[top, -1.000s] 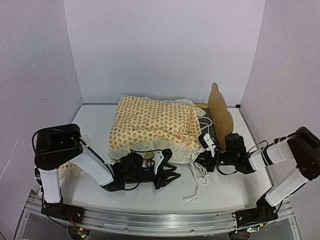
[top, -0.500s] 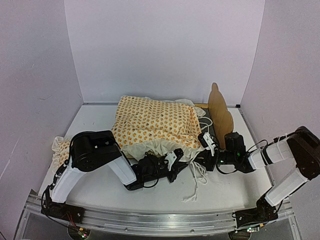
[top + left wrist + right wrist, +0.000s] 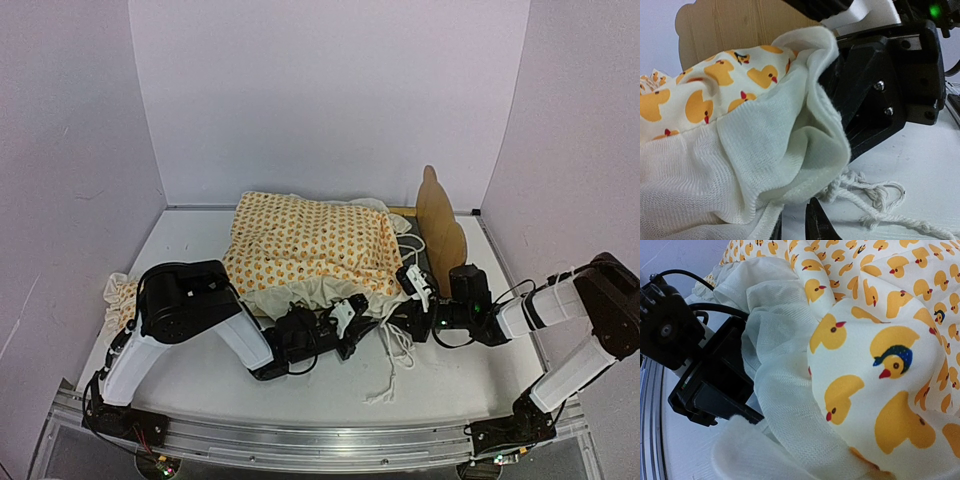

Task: Set up the pet bed

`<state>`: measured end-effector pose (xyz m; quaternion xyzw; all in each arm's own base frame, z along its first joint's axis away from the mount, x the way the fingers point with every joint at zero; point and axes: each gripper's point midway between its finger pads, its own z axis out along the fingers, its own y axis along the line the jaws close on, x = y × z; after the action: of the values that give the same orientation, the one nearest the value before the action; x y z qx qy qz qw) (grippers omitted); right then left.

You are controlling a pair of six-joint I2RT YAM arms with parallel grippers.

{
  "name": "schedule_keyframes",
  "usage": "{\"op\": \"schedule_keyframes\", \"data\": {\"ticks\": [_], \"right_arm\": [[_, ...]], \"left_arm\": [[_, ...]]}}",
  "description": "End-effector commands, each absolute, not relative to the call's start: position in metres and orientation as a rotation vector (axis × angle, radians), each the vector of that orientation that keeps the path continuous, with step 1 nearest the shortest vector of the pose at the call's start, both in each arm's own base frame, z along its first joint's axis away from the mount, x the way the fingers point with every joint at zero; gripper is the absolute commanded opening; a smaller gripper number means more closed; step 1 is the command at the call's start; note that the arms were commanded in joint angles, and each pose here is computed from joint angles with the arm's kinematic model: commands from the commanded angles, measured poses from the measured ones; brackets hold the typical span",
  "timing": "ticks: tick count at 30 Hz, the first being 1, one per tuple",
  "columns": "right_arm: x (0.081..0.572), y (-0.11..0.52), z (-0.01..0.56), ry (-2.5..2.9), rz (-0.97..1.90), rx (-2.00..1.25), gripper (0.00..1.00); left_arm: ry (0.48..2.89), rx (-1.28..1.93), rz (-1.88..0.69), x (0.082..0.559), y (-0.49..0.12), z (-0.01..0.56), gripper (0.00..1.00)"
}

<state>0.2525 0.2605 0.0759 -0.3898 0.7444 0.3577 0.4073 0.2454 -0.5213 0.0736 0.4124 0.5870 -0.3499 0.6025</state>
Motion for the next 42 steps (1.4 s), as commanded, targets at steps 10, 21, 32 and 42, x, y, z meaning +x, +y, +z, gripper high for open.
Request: {"op": "schedule_keyframes", "data": {"ticks": [10, 21, 32, 42], "right_arm": [[0.262, 0.271, 0.104, 1.781, 0.937, -0.986, 0.00], [0.258, 0.272, 0.102, 1.788, 0.958, -0.996, 0.00], [0.254, 0.273, 0.099, 1.800, 0.988, -1.000, 0.00], [0.254, 0.259, 0.095, 1.958, 0.935, -0.912, 0.00]], "left_arm": [[1.136, 0.989, -0.806, 0.239, -0.530, 0.126, 0.24], [1.113, 0.963, -0.780, 0.247, -0.534, 0.139, 0.24], [1.098, 0.986, -0.799, 0.242, -0.535, 0.139, 0.10], [1.141, 0.930, -0.800, 0.247, -0.528, 0.146, 0.00]]}}
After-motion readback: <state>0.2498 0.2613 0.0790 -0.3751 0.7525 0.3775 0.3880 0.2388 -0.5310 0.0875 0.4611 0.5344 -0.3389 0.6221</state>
